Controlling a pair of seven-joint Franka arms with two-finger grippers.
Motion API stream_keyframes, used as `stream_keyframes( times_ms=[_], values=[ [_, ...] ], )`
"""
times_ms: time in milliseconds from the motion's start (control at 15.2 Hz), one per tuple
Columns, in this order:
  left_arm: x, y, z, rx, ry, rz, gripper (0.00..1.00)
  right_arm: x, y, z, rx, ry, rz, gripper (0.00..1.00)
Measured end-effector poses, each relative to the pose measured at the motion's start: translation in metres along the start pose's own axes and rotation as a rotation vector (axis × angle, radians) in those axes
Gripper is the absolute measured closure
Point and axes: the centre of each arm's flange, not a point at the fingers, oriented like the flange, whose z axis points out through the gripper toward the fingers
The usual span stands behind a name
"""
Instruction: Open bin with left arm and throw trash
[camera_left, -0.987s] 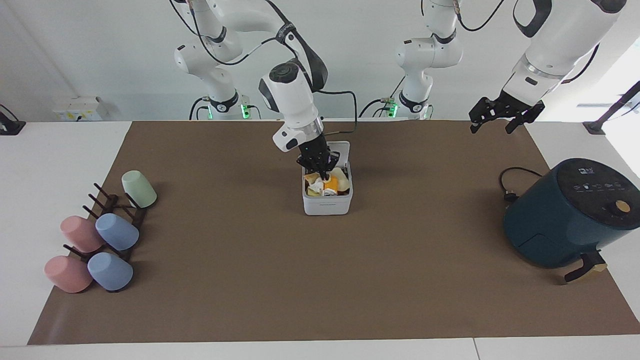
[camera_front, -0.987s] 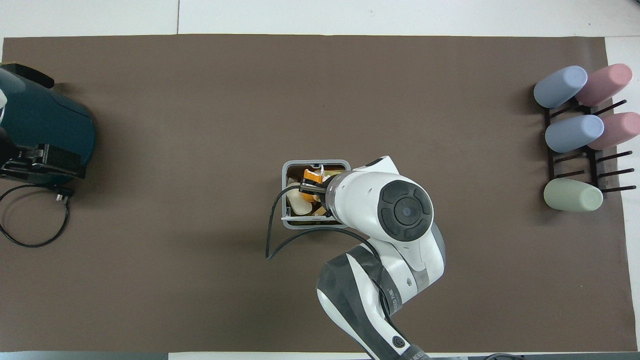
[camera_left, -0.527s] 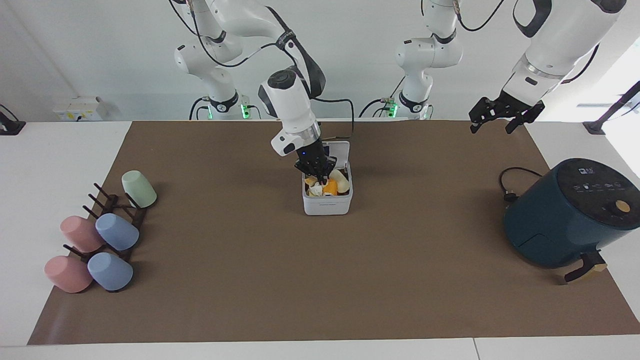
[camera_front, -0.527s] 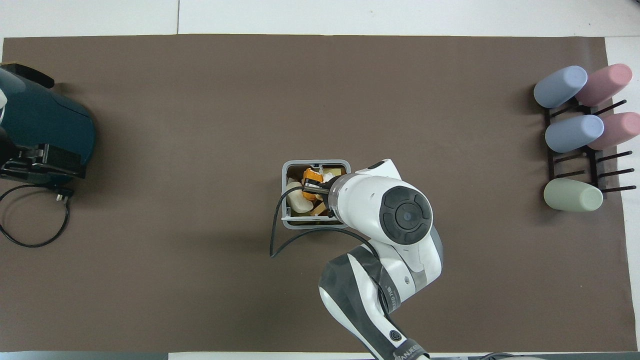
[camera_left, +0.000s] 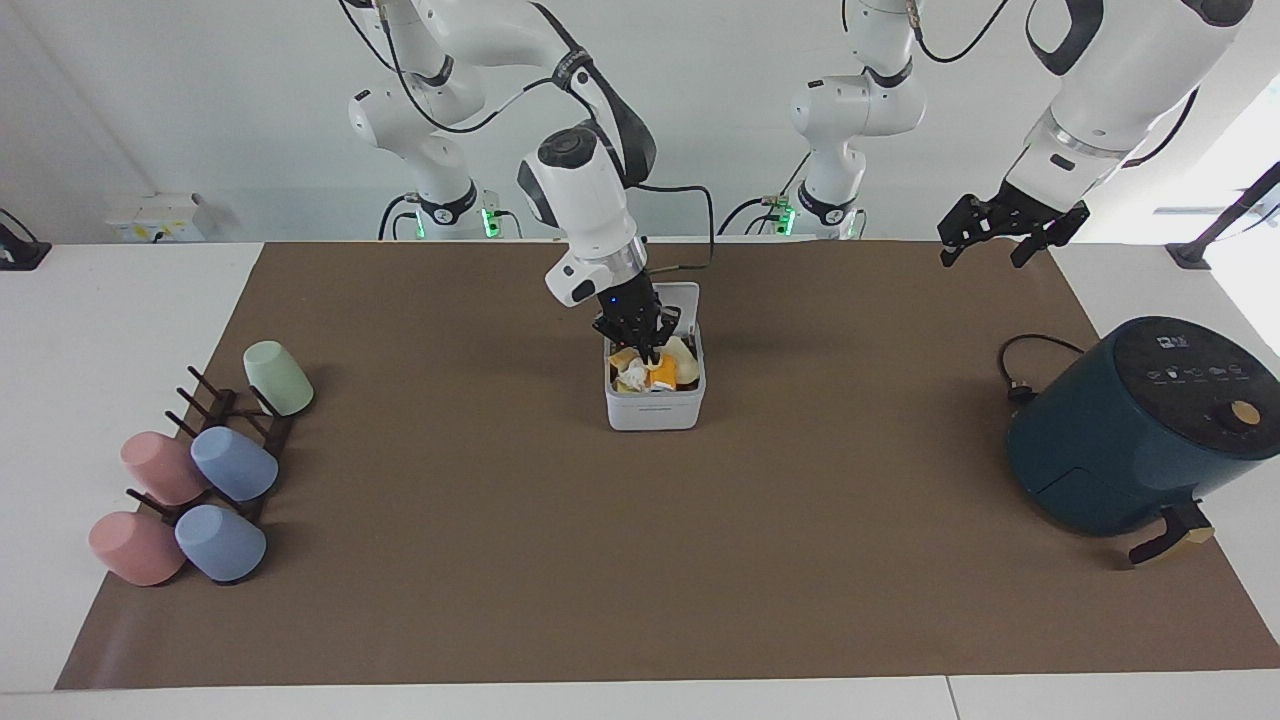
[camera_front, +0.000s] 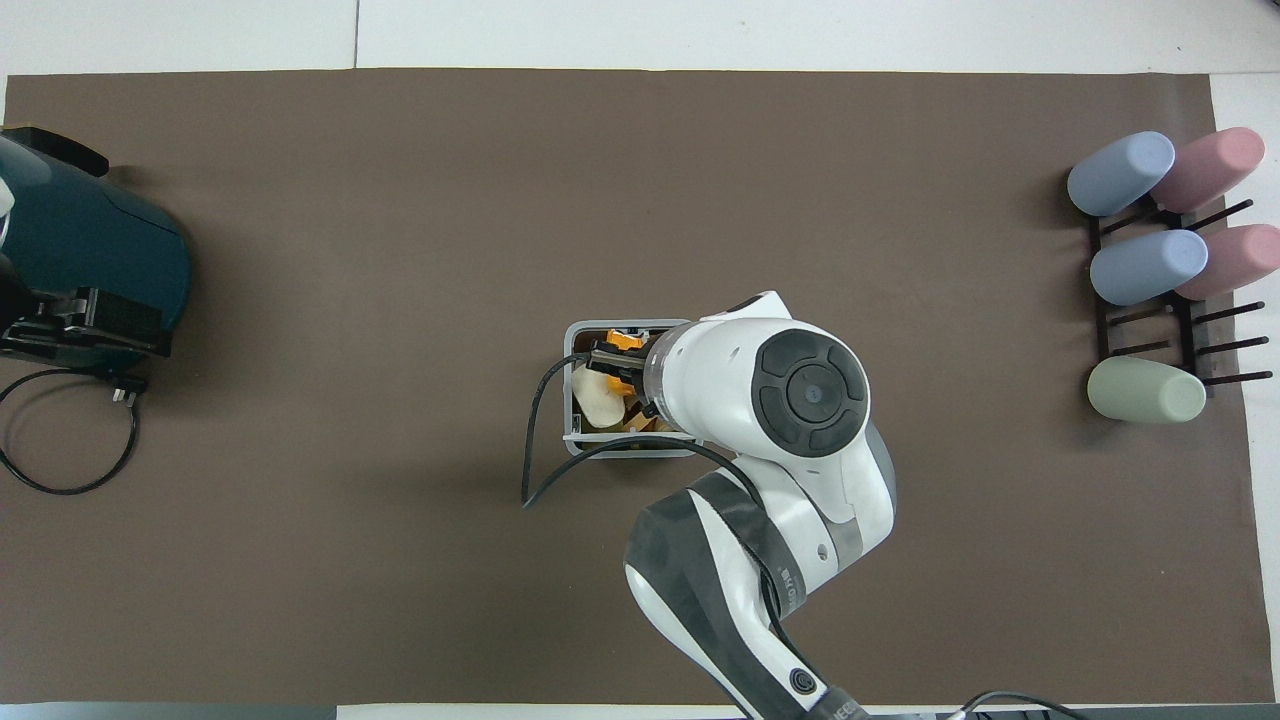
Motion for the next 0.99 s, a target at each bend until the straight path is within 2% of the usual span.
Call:
stream_keyframes(
  times_ms=[263, 329, 527, 658, 790, 987],
  values=[
    [0.000, 0.000, 0.000, 0.000, 0.000, 0.000, 0.00, 0.010, 0.006, -0.011, -0.027, -0.025, 0.018, 0.04],
    [0.000, 0.000, 0.000, 0.000, 0.000, 0.000, 0.00, 0.013, 0.006, -0.015, -0.035, -0.034, 0.021, 0.00],
    [0.000, 0.000, 0.000, 0.000, 0.000, 0.000, 0.00, 0.024, 0.011, -0.029, -0.063, -0.050, 0.029, 0.00],
    [0.000, 0.000, 0.000, 0.000, 0.000, 0.000, 0.00, 0.033, 0.019, -0.037, -0.102, -0.025, 0.010, 0.00],
    [0.000, 0.000, 0.000, 0.000, 0.000, 0.000, 0.00, 0.054, 0.041, -0.045, -0.138, -0.001, -0.024, 0.00],
    [0.000, 0.000, 0.000, 0.000, 0.000, 0.001, 0.00, 0.095, 0.091, -0.055, -0.166, -0.006, -0.090, 0.00]
  ],
)
